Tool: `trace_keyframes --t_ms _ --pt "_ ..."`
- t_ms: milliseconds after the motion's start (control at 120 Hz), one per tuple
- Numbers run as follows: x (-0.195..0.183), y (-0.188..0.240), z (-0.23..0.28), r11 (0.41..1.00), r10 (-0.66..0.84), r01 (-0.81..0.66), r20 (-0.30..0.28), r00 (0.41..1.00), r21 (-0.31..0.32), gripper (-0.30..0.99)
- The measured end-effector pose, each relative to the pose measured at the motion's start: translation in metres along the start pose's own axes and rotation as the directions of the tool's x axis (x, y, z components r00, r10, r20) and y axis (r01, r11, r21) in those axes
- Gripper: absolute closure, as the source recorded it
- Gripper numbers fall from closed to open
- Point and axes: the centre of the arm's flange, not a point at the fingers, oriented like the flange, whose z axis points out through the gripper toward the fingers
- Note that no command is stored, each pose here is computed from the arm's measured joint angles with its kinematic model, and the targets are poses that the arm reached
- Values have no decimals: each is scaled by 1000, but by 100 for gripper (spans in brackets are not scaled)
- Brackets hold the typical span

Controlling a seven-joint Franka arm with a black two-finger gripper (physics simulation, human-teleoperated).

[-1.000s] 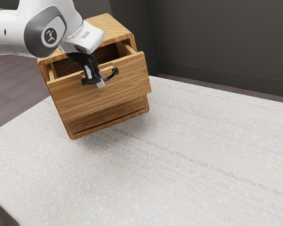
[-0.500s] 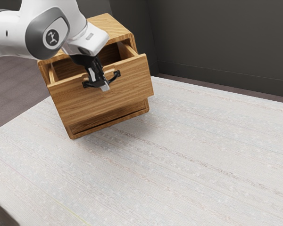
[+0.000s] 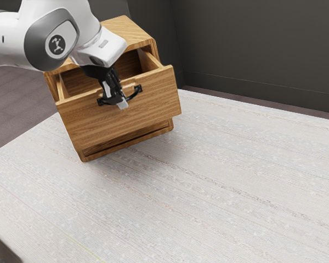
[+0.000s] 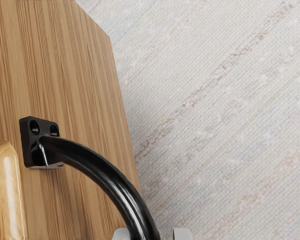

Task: Pull the drawer handle with one arm to open the drawer

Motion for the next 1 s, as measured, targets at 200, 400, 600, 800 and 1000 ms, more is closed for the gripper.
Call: trace_keyframes --t_ms 200,400,600,800,1000 --pt "2 10 -6 1000 14 -14 -3 1000 1 72" --pt "5 17 -5 1000 21 -21 3 1000 -1 71" --pt "6 22 -7 1000 23 -23 1 1000 -3 71" --pt "5 33 -27 999 32 -32 -20 999 8 71" --pt "8 82 -140 987 122 -117 -47 991 107 37"
